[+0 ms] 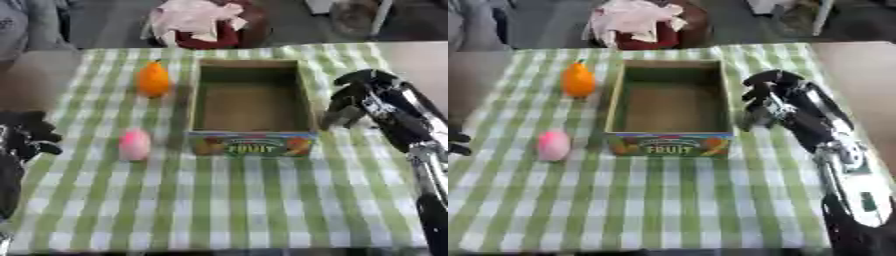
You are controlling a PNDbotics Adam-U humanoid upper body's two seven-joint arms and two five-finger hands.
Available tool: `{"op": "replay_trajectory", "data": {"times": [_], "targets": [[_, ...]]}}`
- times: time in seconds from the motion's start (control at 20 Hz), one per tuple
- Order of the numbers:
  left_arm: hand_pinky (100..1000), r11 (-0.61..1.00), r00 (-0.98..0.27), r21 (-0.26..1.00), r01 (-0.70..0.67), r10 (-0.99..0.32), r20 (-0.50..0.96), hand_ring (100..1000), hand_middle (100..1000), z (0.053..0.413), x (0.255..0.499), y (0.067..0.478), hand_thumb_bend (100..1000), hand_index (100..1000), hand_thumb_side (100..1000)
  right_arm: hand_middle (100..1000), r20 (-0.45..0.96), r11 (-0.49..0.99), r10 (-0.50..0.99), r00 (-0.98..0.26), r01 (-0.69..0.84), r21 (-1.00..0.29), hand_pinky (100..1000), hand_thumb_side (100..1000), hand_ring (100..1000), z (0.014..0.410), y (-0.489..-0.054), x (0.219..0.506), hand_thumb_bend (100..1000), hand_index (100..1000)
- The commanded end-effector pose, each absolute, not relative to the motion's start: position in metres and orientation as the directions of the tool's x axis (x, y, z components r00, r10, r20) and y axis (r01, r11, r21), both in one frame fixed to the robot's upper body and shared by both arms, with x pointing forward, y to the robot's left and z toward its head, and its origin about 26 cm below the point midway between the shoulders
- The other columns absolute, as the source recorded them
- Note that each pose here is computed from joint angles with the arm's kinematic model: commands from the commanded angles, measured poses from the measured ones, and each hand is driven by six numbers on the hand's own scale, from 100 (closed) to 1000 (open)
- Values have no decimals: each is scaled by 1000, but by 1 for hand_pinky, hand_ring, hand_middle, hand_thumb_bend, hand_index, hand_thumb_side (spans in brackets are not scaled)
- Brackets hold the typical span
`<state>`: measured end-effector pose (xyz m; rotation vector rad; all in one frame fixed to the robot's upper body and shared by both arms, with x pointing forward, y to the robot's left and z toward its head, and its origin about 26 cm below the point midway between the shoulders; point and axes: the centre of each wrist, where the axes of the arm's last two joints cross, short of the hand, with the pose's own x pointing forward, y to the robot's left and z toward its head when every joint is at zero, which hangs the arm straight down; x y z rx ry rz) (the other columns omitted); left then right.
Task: Pick up objects on the table and place them in the box.
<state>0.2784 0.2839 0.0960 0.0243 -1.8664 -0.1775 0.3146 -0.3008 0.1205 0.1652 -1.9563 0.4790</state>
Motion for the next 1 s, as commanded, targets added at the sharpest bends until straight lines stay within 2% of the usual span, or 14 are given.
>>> {"op": "replay_trajectory", "data": {"times": [0.05,0.6,0.8,1.0], "targets": [[515,986,-318,150,68,-121,940,577,553,102,279,287,100,724,885,678,884,907,106,-454,-321,-274,579,460,643,129,-302,316,217,699],[518,984,-318,162,68,-133,939,582,559,103,280,288,100,725,877,678,885,906,106,-453,-322,-274,580,460,643,129,-302,315,215,699],[530,966,-343,248,69,-211,915,605,583,113,282,295,100,739,811,678,885,906,108,-452,-322,-275,580,460,643,129,-302,315,215,699],[545,915,-369,394,85,-338,866,621,600,125,285,304,100,753,738,678,886,903,109,-450,-327,-277,580,461,643,129,-302,316,214,699]]}}
